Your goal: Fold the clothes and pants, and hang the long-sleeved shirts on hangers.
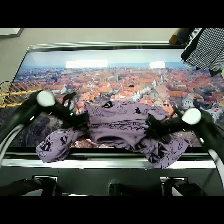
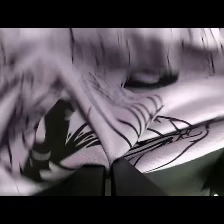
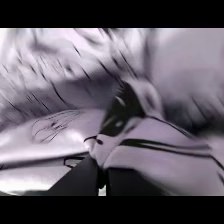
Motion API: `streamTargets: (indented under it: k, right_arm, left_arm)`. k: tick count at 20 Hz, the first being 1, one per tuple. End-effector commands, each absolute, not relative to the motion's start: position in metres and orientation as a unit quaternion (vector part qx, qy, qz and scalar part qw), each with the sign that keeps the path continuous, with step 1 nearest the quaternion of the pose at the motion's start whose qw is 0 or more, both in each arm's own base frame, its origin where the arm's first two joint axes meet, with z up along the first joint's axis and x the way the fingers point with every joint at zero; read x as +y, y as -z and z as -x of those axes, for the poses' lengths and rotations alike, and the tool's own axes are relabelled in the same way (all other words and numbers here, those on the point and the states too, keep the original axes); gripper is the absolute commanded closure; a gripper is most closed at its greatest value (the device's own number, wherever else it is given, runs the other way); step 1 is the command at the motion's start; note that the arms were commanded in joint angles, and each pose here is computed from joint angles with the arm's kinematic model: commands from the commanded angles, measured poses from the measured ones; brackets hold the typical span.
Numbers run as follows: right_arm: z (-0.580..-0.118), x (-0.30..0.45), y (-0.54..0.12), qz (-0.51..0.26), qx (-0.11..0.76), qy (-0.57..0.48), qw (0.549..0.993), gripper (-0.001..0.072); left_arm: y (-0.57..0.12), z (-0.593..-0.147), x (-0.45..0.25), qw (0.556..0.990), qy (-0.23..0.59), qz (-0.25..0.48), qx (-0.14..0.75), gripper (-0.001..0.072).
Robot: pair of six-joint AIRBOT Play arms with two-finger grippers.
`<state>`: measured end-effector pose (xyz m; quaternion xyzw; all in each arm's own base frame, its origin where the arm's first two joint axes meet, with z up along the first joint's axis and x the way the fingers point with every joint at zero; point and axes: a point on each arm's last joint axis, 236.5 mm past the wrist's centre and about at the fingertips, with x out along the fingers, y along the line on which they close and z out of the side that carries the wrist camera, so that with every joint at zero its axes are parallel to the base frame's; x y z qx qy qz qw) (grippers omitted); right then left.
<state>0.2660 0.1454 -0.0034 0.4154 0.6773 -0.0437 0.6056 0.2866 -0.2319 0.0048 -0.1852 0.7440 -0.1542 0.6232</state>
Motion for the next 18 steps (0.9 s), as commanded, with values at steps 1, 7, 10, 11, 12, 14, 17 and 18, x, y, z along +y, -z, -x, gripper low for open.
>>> streamTargets:
  k: [1, 7, 10, 11, 12, 14, 17, 18]
  right_arm:
    - [-0.323, 0.165, 0.056, -0.474, 0.661, 0.017, 0.582, 0.0677]
    - [-0.367, 0.138, 0.054, -0.390, 0.607, -0.013, 0.692, 0.0278]
    - [-0.351, 0.108, -0.008, -0.265, 0.602, -0.031, 0.753, 0.0276]
    - [-0.341, 0.106, -0.030, -0.255, 0.591, -0.040, 0.764, 0.0276]
    - [-0.331, 0.111, -0.045, -0.249, 0.582, -0.044, 0.773, 0.0277]
    - [-0.312, 0.137, -0.053, -0.212, 0.580, -0.055, 0.784, 0.0277]
    - [-0.288, 0.159, -0.030, -0.096, 0.591, -0.009, 0.801, 0.0274]
    - [-0.288, 0.164, -0.023, -0.072, 0.584, 0.013, 0.809, 0.0229]
  left_arm:
    - [0.042, -0.344, -0.246, 0.600, 0.165, 0.181, 0.762, 0.0686]
    - [0.060, -0.379, -0.243, 0.606, 0.165, 0.175, 0.759, 0.0288]
    - [0.025, -0.391, -0.196, 0.661, 0.142, 0.121, 0.726, 0.0176]
    - [0.012, -0.394, -0.176, 0.692, 0.122, 0.089, 0.706, 0.0174]
    - [0.001, -0.395, -0.161, 0.717, 0.107, 0.068, 0.686, 0.0174]
    - [-0.010, -0.389, -0.152, 0.758, 0.098, 0.058, 0.643, 0.0174]
    - [-0.004, -0.356, -0.153, 0.773, 0.088, 0.083, 0.622, 0.0174]
    - [0.001, -0.344, -0.152, 0.769, 0.081, 0.090, 0.627, 0.0174]
